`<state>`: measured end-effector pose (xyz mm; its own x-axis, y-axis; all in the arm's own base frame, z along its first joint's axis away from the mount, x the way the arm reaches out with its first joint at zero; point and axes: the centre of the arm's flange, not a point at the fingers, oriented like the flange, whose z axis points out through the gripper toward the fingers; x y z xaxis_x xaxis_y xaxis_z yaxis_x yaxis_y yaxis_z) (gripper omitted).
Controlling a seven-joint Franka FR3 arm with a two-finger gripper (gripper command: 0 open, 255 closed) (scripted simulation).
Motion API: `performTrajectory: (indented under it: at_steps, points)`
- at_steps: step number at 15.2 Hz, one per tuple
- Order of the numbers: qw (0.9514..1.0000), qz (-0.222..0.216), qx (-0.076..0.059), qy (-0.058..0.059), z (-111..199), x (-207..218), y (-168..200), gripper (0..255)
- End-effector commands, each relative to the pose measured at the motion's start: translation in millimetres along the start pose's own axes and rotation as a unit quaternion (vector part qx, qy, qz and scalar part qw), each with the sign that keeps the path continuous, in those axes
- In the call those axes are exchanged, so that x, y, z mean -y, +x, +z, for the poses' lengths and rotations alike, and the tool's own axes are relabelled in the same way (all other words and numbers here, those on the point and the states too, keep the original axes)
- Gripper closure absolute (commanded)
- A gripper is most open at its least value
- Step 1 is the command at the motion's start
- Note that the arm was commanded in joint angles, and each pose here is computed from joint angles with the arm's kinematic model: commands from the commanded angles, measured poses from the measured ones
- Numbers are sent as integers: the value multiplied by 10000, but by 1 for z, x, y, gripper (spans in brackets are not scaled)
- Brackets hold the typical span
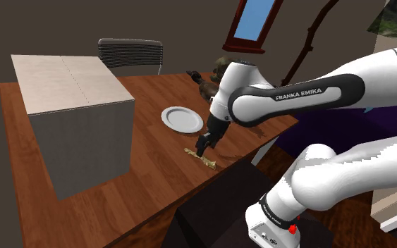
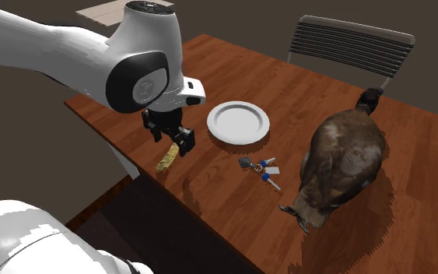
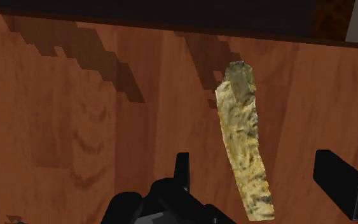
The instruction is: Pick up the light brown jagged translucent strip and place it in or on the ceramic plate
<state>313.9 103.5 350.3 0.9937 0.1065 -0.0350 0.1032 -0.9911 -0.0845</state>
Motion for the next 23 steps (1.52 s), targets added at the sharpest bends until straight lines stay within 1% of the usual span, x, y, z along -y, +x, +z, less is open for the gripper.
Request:
performTrajectory:
  at_steps: [1, 9, 16, 17, 23]
  points:
    - [9962, -845, -1, 199, -6, -9, -16, 0]
    - [9962, -845, -1, 199, 34, -7, -16, 0]
    - [9962, -845, -1, 199, 34, -7, -16, 0]
    - [9962, -845, -1, 199, 34, -7, -16, 255]
    - [9962, -844, -1, 199, 34, -8, -16, 255]
